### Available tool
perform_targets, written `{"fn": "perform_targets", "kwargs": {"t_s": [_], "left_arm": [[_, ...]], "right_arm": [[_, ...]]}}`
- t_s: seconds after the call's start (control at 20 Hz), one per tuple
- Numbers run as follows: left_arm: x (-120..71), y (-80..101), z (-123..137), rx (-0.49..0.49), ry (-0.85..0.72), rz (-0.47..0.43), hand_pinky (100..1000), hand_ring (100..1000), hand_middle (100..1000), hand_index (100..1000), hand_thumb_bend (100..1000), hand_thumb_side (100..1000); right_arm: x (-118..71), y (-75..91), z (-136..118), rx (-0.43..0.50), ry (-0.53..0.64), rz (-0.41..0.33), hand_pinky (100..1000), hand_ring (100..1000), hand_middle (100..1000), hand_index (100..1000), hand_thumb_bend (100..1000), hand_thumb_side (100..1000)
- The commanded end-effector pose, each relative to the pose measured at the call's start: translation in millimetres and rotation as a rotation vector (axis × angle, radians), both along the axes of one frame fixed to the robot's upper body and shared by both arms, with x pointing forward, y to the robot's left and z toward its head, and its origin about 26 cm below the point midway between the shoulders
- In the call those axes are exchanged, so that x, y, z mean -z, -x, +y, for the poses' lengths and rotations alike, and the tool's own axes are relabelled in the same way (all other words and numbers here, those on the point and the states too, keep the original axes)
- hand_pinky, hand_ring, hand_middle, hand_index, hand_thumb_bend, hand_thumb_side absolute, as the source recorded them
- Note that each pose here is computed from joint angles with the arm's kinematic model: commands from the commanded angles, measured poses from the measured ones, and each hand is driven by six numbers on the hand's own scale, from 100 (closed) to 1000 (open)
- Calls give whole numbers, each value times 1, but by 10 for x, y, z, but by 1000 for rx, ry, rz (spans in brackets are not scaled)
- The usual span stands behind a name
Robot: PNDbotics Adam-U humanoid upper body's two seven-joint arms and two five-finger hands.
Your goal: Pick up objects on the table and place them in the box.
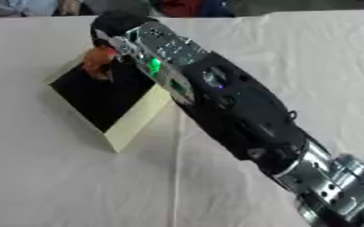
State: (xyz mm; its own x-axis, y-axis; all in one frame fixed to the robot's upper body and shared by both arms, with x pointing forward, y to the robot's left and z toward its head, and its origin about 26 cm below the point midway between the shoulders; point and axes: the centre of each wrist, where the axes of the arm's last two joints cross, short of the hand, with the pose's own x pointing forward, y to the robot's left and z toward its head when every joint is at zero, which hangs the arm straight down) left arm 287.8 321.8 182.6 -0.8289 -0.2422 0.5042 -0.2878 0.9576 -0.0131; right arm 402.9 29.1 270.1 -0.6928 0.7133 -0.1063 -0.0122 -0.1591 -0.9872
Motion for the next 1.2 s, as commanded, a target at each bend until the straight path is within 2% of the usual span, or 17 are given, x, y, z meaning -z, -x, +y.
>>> {"fn": "perform_targets", "kwargs": {"t_s": [0.05,0.3,0.45,0.65,0.8,1.0,1.2], "left_arm": [[-94,14,-12,10,-15,-33,617,657,726,761,100,654],[-97,12,-15,12,-14,-34,617,657,726,761,100,654],[-95,12,-16,12,-13,-33,617,657,727,761,100,654],[-93,12,-17,12,-12,-32,616,657,727,761,100,656],[-91,13,-17,13,-11,-31,617,657,728,761,100,655],[-90,14,-14,11,-10,-31,616,657,728,761,100,655],[-88,16,-10,8,-10,-31,616,657,728,759,100,654]], "right_arm": [[8,3,70,-32,26,9,732,753,464,610,100,100],[119,-42,88,-50,63,49,741,760,477,622,100,100],[145,-48,94,-61,73,50,764,785,523,672,100,100],[140,-36,99,-75,110,24,811,867,708,843,100,219],[126,-35,90,-70,157,-3,851,915,791,925,100,335],[51,-18,57,-54,182,-71,857,919,791,925,100,352],[-146,82,19,-66,117,-135,843,909,767,894,100,293]]}}
